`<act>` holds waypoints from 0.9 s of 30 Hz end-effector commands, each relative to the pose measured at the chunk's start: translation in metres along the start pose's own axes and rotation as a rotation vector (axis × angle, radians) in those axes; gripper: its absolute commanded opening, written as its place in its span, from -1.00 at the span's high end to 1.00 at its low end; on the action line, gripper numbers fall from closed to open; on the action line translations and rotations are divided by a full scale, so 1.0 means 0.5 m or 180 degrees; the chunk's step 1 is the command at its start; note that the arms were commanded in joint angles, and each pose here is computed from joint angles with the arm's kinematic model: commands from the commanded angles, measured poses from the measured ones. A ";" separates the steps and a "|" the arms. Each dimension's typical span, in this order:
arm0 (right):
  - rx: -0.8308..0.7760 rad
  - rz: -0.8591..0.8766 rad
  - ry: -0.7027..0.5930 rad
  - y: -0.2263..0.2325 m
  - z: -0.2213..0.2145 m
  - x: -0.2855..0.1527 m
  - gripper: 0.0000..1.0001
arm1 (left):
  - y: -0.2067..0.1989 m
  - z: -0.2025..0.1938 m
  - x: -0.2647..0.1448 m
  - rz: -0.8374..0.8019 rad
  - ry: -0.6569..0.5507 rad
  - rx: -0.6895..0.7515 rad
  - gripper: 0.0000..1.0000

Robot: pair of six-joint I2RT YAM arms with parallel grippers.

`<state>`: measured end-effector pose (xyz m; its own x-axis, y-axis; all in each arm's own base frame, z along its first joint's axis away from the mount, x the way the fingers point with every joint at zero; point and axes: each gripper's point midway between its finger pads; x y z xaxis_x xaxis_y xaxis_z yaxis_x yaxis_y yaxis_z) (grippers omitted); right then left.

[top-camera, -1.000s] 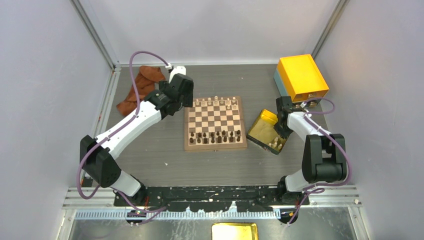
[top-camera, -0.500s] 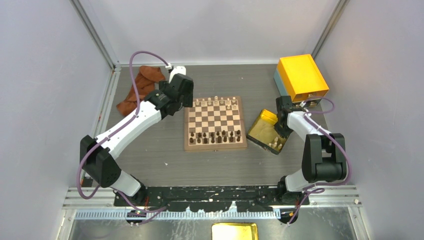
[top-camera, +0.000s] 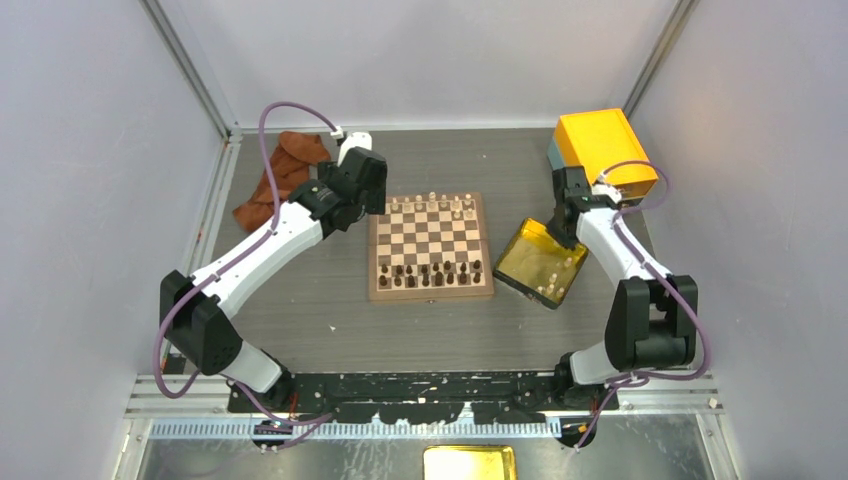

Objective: Set up the chess pieces on the board
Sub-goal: Pick up the chess piece from the storage box, then place the chess piece on the chessboard.

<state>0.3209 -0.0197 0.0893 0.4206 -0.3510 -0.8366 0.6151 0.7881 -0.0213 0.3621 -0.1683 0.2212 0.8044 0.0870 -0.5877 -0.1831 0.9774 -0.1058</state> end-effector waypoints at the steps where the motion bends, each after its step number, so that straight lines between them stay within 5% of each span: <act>1: -0.0397 0.0391 -0.0234 0.099 0.059 -0.055 0.98 | 0.003 0.037 -0.021 -0.0013 -0.0203 -0.0115 -0.62; 14: -0.1607 0.1094 -0.0115 0.407 0.033 -0.139 0.98 | 0.026 0.034 -0.039 -0.0021 -0.0267 -0.0181 -0.62; 27: -0.2176 0.1305 -0.0017 0.510 -0.056 -0.184 0.98 | 0.043 0.030 -0.037 -0.0006 -0.0296 -0.0238 -0.62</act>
<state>0.4213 0.2178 0.1333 0.5209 0.0101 -0.8536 -0.0935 0.9946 -0.0453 0.3459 -0.1504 0.2174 0.8063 0.1055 -0.5821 -0.1994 0.9749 -0.0995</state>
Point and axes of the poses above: each gripper's point midway between its finger pads, its own x axis out along the fingers, its own y axis along the line the jaws close on, z = x × y, and after that the axes turned 14 degrees about -x, right-handed
